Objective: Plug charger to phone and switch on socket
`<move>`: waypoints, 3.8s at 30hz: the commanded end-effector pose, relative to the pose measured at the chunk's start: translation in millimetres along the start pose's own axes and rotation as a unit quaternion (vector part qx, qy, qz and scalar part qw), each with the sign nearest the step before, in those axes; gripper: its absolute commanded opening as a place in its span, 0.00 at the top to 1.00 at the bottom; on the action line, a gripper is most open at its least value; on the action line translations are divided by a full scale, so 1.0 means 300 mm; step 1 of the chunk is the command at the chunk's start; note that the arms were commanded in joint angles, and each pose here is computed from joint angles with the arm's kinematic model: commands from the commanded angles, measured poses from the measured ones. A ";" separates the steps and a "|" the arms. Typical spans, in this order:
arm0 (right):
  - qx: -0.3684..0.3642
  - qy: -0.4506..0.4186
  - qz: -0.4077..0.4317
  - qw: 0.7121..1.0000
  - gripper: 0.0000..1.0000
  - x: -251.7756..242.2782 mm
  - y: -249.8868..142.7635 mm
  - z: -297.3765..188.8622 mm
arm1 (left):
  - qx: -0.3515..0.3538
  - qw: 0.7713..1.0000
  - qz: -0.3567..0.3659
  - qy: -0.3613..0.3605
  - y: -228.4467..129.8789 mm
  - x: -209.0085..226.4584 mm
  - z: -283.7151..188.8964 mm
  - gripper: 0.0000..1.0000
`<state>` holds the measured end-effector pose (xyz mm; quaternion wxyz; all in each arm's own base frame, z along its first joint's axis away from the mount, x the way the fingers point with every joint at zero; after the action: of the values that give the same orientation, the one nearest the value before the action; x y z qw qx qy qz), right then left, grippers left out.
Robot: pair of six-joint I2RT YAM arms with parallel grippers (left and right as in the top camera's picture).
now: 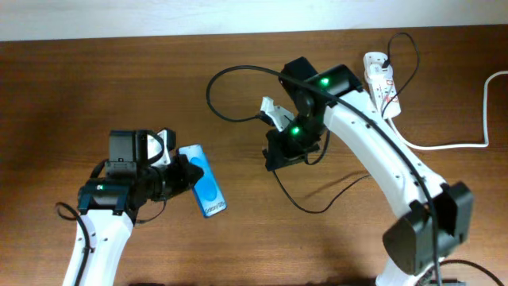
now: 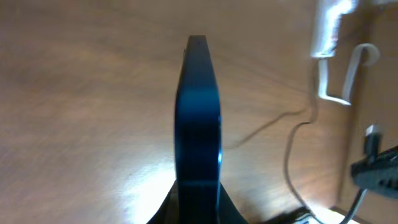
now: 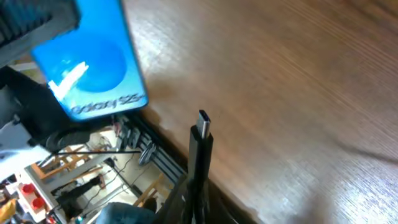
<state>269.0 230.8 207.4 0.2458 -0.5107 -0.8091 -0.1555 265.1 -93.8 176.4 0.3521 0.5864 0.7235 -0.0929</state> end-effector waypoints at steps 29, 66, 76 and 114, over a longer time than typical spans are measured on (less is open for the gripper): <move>-0.197 0.228 -0.291 0.908 0.96 0.366 -0.138 -0.140 | -0.120 0.909 0.029 -0.399 0.326 -0.336 -0.454 1.00; -0.136 0.342 -0.273 0.889 0.96 0.380 -0.094 -0.068 | -0.045 0.911 0.035 -0.408 0.293 -0.379 -0.277 1.00; -0.133 0.317 -0.231 0.910 0.96 0.358 -0.071 -0.051 | -0.044 0.911 0.036 -0.408 0.291 -0.379 -0.278 1.00; -0.227 0.333 -0.258 0.878 0.96 0.395 0.072 -0.185 | 0.067 0.857 0.196 -0.472 0.087 -0.478 -0.277 1.00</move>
<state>231.7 307.1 289.6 0.3763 -0.2556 -0.7329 -0.5059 320.0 -112.4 342.2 0.6706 0.5486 0.4466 -0.2235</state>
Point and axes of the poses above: each gripper's point midway between its finger pads, its own z axis out along the fingers, its own x axis along the line the jaws close on, y = z × x, the point moved 2 cm from there along -z, back along the fingers, and after that the axes turned 3 degrees about z, right-handed, at the moved point
